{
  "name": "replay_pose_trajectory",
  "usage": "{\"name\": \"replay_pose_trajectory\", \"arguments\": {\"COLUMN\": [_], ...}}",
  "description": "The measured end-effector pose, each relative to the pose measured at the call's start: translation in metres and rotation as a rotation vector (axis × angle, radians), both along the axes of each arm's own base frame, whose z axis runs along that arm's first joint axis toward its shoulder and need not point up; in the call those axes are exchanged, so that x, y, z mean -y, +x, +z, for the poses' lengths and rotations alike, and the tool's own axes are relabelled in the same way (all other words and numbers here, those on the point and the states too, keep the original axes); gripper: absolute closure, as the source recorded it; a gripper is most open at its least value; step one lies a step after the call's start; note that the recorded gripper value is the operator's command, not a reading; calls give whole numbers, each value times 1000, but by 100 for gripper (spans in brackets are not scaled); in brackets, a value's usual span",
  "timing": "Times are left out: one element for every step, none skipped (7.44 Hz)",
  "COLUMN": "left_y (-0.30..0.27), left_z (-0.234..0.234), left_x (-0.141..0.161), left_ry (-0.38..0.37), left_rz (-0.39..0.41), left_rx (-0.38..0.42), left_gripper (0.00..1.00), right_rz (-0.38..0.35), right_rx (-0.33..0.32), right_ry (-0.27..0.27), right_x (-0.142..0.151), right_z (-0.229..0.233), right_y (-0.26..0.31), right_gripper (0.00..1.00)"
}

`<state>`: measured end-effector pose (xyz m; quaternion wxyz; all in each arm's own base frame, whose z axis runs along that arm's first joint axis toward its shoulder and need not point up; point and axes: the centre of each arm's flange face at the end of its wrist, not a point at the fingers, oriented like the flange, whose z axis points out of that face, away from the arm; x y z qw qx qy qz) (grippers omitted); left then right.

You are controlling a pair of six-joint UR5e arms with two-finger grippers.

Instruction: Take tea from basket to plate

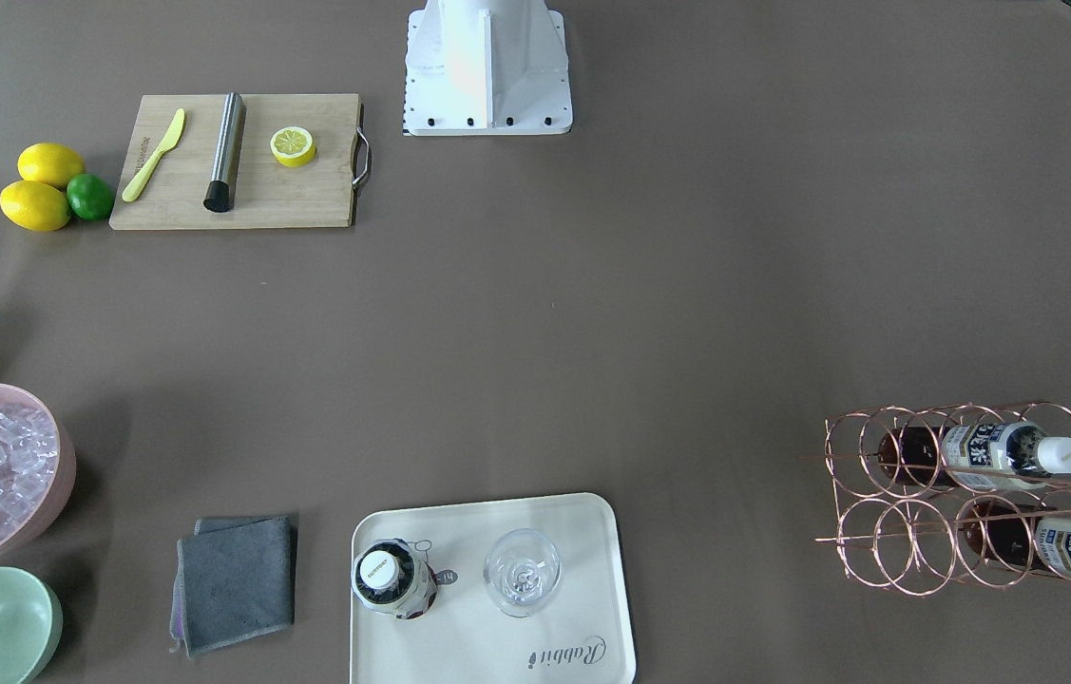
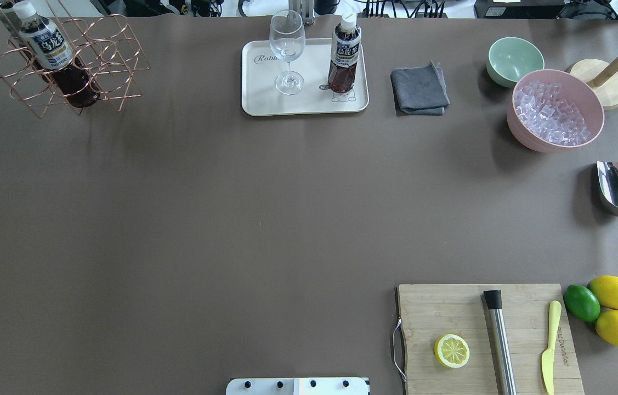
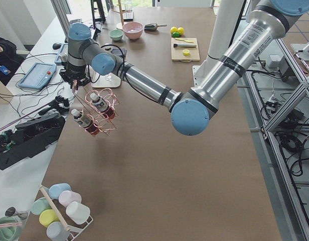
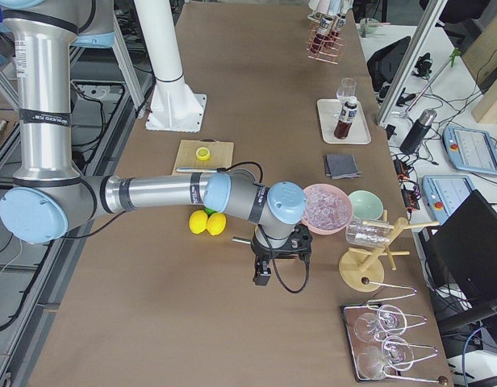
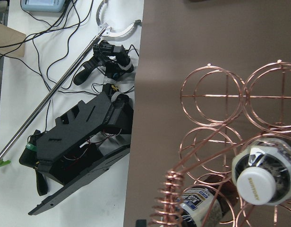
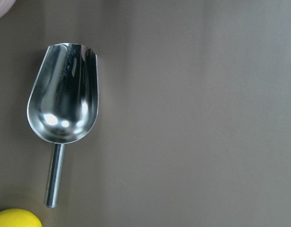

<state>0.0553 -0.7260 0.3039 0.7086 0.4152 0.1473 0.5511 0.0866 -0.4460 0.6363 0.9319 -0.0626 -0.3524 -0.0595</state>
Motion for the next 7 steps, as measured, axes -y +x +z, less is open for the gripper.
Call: {"name": "replay_pose_trajectory", "arguments": {"left_y": [3, 4, 5, 6, 6, 7, 7], "left_z": [-2, -2, 2, 7, 12, 15, 16], "left_x": [0, 0, -1, 0, 2, 3, 3], "left_ry": [14, 19, 23, 19, 11, 6, 4], "left_rz": [8, 13, 22, 28, 30, 30, 30], "left_rx": [1, 2, 9, 14, 17, 19, 20], "left_gripper": [100, 100, 100, 100, 100, 100, 100], "right_rz": [9, 16, 31, 62, 97, 115, 122], "right_rx": [-2, -5, -9, -17, -25, -29, -33], "right_ry": [-17, -32, -53, -75, -95, -108, -115], "right_x": [-4, -6, -7, -4, 0, 2, 2], "right_z": [8, 14, 19, 17, 12, 11, 11], "right_y": [5, 7, 8, 8, 9, 9, 9], "right_gripper": [0, 0, 0, 0, 0, 0, 0]}}
